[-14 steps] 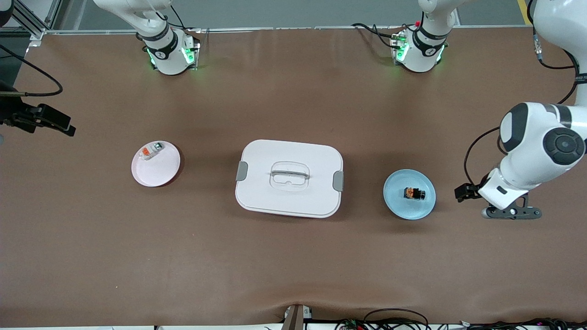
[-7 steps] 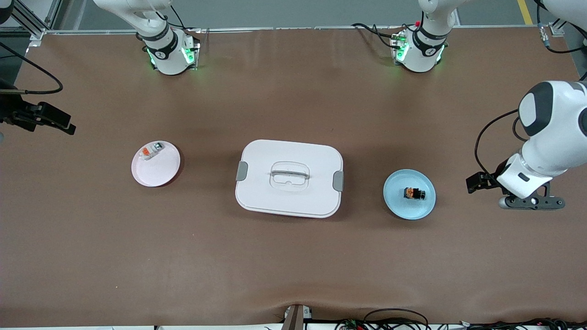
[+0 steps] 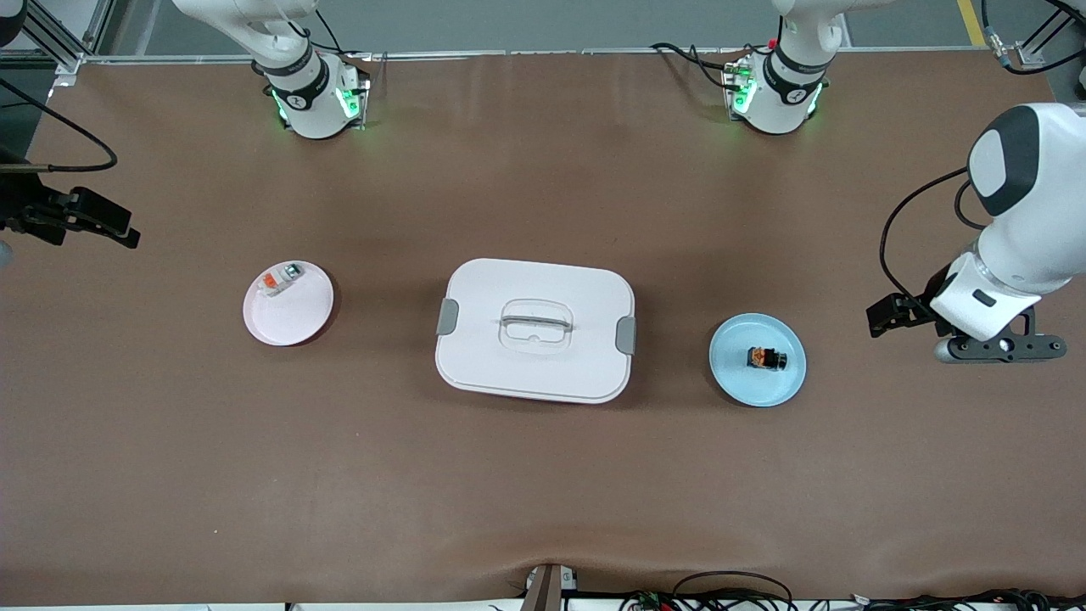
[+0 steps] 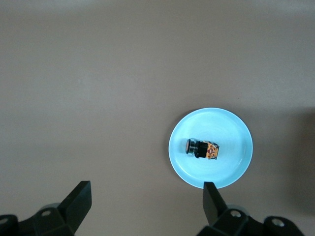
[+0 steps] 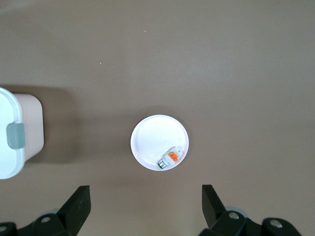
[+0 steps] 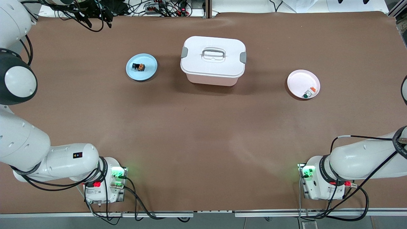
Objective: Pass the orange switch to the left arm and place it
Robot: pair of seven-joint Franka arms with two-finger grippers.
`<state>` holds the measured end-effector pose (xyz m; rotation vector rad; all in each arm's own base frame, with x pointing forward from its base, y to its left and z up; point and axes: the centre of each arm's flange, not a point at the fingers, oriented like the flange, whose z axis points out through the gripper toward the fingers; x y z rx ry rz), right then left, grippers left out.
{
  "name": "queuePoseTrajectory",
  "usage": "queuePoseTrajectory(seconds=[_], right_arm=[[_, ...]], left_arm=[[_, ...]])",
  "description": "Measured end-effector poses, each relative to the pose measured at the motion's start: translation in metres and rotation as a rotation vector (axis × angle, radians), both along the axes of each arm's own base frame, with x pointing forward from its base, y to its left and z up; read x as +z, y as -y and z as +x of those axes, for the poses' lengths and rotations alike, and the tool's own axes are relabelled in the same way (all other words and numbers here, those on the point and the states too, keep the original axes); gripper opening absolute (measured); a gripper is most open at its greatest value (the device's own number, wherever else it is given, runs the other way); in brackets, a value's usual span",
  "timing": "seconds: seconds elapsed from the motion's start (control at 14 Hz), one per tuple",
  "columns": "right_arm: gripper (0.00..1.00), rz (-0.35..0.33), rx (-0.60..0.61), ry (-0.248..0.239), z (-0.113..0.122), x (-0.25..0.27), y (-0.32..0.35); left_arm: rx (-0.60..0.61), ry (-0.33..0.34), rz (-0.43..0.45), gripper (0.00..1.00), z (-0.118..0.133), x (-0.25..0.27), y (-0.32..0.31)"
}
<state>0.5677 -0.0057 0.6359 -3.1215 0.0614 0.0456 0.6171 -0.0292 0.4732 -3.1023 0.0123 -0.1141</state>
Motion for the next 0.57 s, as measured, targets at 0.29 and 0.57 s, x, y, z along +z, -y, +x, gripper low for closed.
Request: queuePoseTrajectory(seconds=[0.29, 0.57], right_arm=[[1.00, -0.001, 0.020, 0.002, 0.000, 0.001, 0.001], [1.00, -0.001, 0.019, 0.002, 0.000, 0.001, 0.002]], left_arm=[[0.019, 0.006, -0.013, 1.00, -0.012, 0.027, 0.001], [0.030, 0.019, -0.028, 1.00, -0.030, 0.064, -0.001]])
